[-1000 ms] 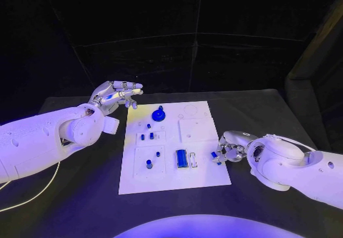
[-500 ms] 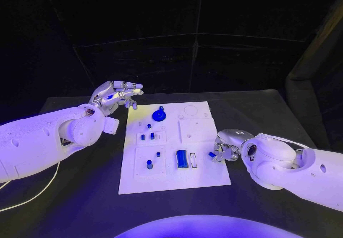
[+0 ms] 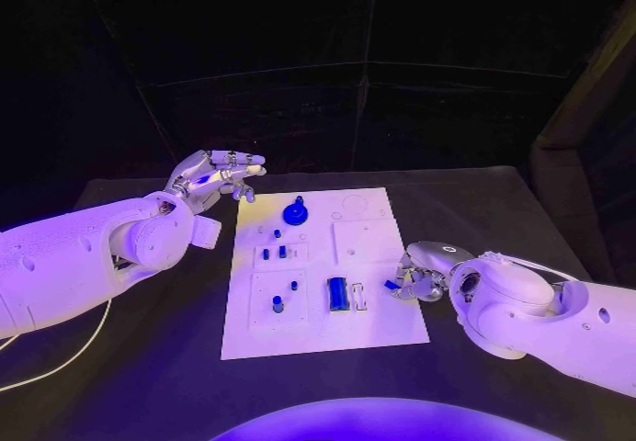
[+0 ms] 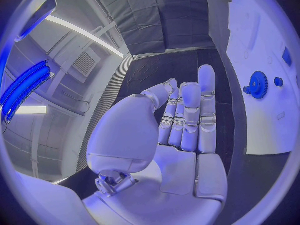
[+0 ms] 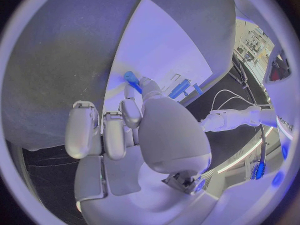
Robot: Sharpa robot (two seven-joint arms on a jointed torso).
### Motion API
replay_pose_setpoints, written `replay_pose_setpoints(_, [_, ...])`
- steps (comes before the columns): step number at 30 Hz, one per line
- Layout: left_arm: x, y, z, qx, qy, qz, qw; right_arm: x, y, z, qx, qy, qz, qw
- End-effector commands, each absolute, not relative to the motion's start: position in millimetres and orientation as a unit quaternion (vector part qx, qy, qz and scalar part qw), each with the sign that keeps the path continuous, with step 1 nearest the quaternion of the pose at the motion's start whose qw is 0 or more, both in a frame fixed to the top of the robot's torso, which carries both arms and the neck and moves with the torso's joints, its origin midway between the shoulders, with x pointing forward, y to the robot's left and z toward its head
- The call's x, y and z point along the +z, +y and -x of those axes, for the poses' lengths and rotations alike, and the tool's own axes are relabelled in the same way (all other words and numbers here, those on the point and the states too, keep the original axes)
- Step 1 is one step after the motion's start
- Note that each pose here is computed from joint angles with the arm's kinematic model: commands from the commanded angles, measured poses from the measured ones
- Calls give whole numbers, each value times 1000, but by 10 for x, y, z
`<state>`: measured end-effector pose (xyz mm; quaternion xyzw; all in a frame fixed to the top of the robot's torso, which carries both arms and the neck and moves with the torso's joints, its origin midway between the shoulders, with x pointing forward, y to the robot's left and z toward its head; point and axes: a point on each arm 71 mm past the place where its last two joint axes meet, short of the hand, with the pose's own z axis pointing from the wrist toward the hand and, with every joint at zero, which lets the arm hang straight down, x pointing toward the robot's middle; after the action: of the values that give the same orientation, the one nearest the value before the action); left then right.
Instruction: Assemble the parts on the task board
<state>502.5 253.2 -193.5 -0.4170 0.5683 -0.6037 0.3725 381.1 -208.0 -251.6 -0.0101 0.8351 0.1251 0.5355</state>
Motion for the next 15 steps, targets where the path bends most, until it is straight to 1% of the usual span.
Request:
replay_pose_setpoints(1, [-1922,2518,-5021,-609,568,415,367,-2481,-2077,-3790,161,828,-69,533])
replay_pose_setpoints(7, [-1921,2523,-5019,-609,568,415,367,-2475,-2070,-3753,196,826,-136,510])
replay_pose_setpoints(15, [-1921,2519,-5017,-609,568,415,366,-2478,-2018,-3721,218,828,-169,488])
